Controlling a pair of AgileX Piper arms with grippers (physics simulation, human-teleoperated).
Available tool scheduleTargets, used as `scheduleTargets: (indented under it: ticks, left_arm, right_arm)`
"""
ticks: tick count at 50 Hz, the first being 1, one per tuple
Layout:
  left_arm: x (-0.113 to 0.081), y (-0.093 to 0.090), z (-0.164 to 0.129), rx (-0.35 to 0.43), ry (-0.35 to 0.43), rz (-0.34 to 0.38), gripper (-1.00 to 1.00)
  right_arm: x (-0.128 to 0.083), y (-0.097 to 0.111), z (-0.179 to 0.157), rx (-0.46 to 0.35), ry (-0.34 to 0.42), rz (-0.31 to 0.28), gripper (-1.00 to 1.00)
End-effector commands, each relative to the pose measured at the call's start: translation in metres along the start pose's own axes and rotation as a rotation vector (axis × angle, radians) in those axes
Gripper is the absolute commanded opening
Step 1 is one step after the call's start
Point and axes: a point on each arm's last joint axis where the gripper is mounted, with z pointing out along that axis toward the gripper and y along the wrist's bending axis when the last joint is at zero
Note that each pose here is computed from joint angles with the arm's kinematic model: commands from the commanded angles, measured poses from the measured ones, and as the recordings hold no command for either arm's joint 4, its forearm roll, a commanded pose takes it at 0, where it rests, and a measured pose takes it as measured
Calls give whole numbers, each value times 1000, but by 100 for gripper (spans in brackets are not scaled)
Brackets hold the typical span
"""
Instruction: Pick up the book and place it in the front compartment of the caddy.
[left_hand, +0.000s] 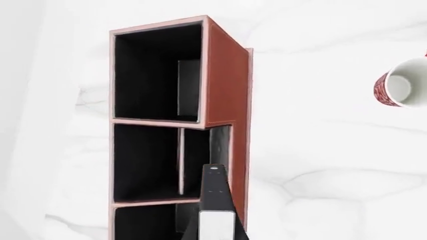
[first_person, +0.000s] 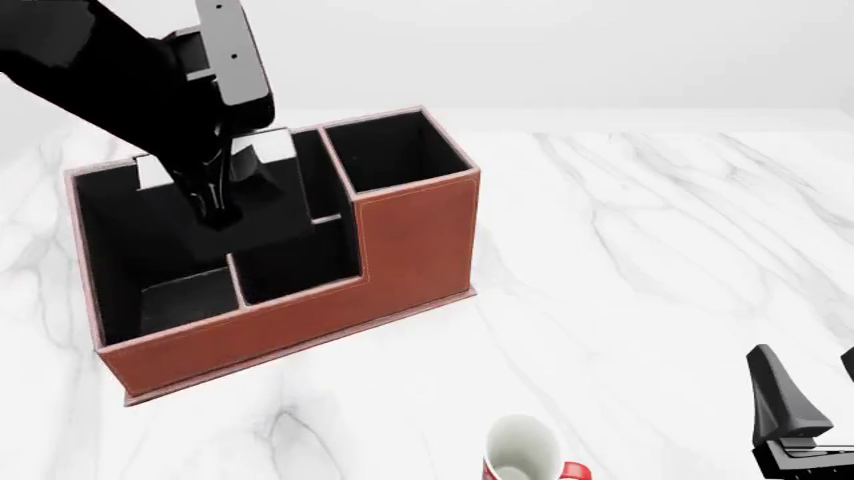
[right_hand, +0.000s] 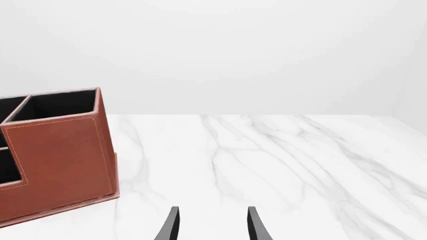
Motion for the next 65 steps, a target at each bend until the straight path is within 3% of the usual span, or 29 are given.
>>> scheduleTargets:
  ticks: [1,14,27,29,48,58,59,65]
  left_arm:
    - [-12,17,5,-25,-9,29,-100]
    - [-13,33,15,-38,7,37,-100]
    - [-19,41,25,-36,13,38,-100]
    - [-23,35,29,-18,12,56,-100]
    - [-12,61,33,-62,35,32,-100]
    - [-15,70,37,-75,33,21,-100]
    - [-22,66,39,-65,20,12,-100]
    - [-18,76,42,-78,30,15,-100]
  right_arm:
    - [0,0,0,0,0,1,100]
    - [0,0,0,0,0,1,100]
    - [0,0,0,0,0,0,100]
    - [0,0,0,0,0,0,100]
    - [0,0,0,0,0,0,100]
    - [0,0,0,0,0,1,100]
    - [0,0,0,0,0,1,100]
    - [0,0,0,0,0,0,100]
